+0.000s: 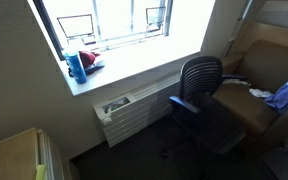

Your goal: Move the shirt from the chair to the couch

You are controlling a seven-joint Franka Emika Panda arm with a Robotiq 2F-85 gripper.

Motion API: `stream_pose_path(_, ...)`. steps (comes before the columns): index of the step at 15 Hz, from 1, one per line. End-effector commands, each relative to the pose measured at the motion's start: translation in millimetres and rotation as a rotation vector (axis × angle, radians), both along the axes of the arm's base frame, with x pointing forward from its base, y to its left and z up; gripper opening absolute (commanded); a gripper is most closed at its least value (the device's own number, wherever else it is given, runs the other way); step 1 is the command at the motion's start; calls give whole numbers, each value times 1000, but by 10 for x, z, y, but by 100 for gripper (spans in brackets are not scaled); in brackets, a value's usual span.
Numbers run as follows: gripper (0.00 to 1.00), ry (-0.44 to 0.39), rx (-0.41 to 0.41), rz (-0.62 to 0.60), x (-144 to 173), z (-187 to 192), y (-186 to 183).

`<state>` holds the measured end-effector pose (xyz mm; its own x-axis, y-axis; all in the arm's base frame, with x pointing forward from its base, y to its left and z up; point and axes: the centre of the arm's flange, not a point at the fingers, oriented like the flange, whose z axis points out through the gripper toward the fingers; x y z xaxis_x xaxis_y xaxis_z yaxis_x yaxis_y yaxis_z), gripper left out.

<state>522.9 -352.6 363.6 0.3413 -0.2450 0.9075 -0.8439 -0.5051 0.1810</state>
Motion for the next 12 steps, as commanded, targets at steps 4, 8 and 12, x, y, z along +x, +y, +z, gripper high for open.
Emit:
stream_pose_path(4, 0, 197, -37, 104, -216, 253, 58)
stream_pose_path(8, 1, 174, -45, 94, -135, 203, -2)
stream_pose_path(12, 1, 175, -44, 95, -133, 198, 7)
